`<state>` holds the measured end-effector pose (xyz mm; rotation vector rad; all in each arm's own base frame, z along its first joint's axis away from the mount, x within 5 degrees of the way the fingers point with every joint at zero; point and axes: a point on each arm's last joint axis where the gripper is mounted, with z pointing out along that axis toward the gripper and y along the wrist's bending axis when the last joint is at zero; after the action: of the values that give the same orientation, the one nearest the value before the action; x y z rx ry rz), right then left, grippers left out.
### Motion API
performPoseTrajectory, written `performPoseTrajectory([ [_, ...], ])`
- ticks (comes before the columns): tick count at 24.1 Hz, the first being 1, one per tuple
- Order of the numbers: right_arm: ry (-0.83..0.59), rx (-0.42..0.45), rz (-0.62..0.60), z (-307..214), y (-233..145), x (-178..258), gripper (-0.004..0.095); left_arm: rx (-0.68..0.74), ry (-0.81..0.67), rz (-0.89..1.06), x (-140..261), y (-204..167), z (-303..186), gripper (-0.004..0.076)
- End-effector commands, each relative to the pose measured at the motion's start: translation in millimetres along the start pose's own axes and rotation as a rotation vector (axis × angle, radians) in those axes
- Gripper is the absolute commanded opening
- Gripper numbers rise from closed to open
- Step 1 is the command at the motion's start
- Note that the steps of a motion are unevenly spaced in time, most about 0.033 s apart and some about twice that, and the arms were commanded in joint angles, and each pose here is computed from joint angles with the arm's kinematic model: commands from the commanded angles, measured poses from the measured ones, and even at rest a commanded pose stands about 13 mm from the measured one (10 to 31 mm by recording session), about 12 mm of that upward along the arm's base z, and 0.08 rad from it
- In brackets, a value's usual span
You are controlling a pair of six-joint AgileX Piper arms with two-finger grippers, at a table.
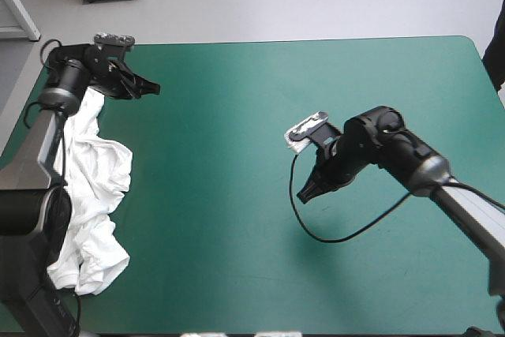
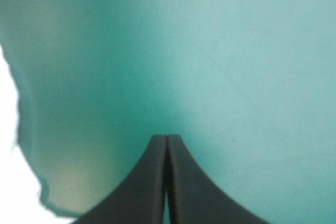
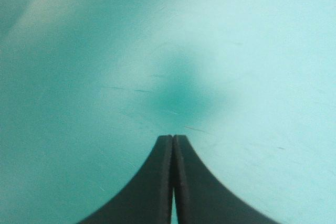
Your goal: Fold the cloth
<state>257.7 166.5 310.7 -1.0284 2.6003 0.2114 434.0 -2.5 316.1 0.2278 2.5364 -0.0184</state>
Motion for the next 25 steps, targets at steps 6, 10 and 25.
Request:
performPoseTrajectory([
  [6,-0.388,0.434,0.212,-177.8,-18.9,67.6,0.002,-0.108,-0.298,0.064,53.7,-20.7,-223.8,0.0015],
  [10,-0.459,0.532,0.264,-213.4,-16.6,94.0,0.0244,-0.159,-0.322,0.059,91.6,-25.1,-258.5,0.016],
  [25,-0.425,0.725,0.345,-210.8,-43.6,75.3,0.0552,-0.305,0.119,-0.018,112.4,-2.0,-168.9,0.038],
])
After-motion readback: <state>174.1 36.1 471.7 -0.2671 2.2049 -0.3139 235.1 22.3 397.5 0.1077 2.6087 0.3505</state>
